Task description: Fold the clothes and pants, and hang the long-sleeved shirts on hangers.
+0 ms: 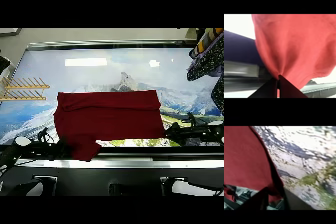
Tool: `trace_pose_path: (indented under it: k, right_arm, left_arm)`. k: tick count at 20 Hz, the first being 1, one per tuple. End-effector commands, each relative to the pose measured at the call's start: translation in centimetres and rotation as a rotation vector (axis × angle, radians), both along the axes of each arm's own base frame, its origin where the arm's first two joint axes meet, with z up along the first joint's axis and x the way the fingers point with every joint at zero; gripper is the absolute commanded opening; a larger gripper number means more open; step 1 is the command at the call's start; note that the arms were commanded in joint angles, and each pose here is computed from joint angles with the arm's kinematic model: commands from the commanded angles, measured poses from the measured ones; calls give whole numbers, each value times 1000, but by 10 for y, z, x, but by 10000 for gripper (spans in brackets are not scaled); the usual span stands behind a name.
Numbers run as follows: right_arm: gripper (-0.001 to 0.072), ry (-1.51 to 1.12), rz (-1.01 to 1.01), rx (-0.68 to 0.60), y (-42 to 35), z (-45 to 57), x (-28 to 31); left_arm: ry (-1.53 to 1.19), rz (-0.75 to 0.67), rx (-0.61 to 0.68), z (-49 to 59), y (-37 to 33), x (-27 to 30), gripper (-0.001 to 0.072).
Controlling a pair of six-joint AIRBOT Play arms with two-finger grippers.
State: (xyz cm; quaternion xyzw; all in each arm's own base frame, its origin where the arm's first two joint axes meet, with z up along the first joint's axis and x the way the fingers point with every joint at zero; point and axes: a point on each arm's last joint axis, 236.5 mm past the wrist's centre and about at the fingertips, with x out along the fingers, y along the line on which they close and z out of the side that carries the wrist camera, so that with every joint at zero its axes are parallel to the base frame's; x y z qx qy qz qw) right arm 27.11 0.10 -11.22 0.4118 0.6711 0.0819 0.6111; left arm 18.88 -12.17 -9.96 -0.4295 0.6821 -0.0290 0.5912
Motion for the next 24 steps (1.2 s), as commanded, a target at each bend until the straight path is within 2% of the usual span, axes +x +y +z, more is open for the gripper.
trace_pose_path:
  k: [1,3,6,9,13,17,19,24]
  right_arm:
    - [42,0,24,-11,10,-1,2]
    - [30,-26,30,-15,10,9,3]
    - [29,-73,45,-36,11,36,1]
    - [28,-56,84,-108,6,60,-21]
    - [28,-30,80,-263,-12,86,-49]
    - [27,-109,193,-296,14,103,-51]
    - [27,-160,254,-352,25,98,-34]
    - [27,-261,186,-505,8,105,43]
  left_arm:
    - [-21,1,4,5,1,8,15]
    - [-47,-20,16,12,4,15,15]
    - [-64,-127,61,32,14,18,15]
    - [-64,-199,160,59,34,16,14]
    - [-94,-187,290,94,57,-1,15]
    - [-181,-169,276,118,49,-4,14]
    - [-230,-184,266,124,47,16,13]
    - [-277,-240,265,130,55,92,14]
